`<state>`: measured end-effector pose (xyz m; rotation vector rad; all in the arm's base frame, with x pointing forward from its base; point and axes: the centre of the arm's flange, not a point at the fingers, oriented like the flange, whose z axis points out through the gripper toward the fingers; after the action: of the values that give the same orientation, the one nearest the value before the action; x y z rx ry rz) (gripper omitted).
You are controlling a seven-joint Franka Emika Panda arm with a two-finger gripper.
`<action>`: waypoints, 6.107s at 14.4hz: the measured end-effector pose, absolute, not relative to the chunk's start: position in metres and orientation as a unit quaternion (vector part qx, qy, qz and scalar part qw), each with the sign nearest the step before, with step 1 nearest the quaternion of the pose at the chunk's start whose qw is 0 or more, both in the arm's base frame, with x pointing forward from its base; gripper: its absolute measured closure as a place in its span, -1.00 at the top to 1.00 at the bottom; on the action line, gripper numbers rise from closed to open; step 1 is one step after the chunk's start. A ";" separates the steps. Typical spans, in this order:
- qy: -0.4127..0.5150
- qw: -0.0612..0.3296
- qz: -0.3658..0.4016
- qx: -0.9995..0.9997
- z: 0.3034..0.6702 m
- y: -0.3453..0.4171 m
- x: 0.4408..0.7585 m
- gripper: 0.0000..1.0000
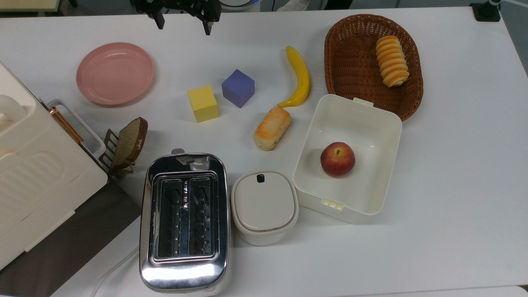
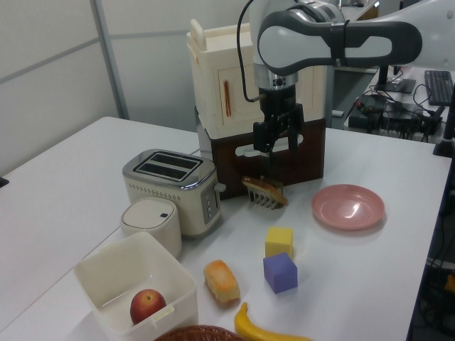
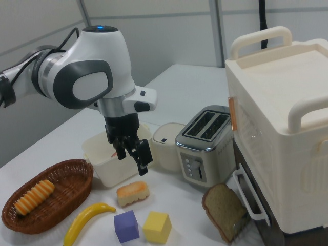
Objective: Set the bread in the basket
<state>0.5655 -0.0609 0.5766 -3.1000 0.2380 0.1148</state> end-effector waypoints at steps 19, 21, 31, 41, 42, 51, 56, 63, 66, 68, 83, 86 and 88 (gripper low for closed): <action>0.045 0.020 0.057 -0.997 0.560 -0.089 0.560 1.00; 0.040 0.021 0.067 -0.997 0.551 -0.089 0.559 1.00; 0.214 -0.001 0.090 -0.973 0.483 0.074 0.593 1.00; 0.273 -0.017 0.063 -0.960 0.351 0.092 0.642 1.00; 0.279 -0.020 0.056 -0.958 0.341 0.092 0.646 1.00; 0.294 -0.031 0.025 -0.955 0.318 0.112 0.654 0.23; 0.294 -0.034 0.029 -0.955 0.355 0.088 0.653 -0.56; 0.247 0.020 0.047 -0.968 0.501 0.156 0.592 -0.74; 0.245 0.010 0.048 -0.968 0.489 0.248 0.563 -0.74; 0.245 0.004 0.044 -0.969 0.477 0.298 0.544 -0.74; 0.123 -0.038 0.094 -0.987 0.521 0.214 0.537 1.00; 0.078 -0.032 0.093 -0.992 0.556 0.131 0.541 1.00; 0.062 -0.024 0.088 -0.994 0.570 0.078 0.543 1.00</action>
<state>0.5434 0.0783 0.5699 -3.1718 0.1975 0.2798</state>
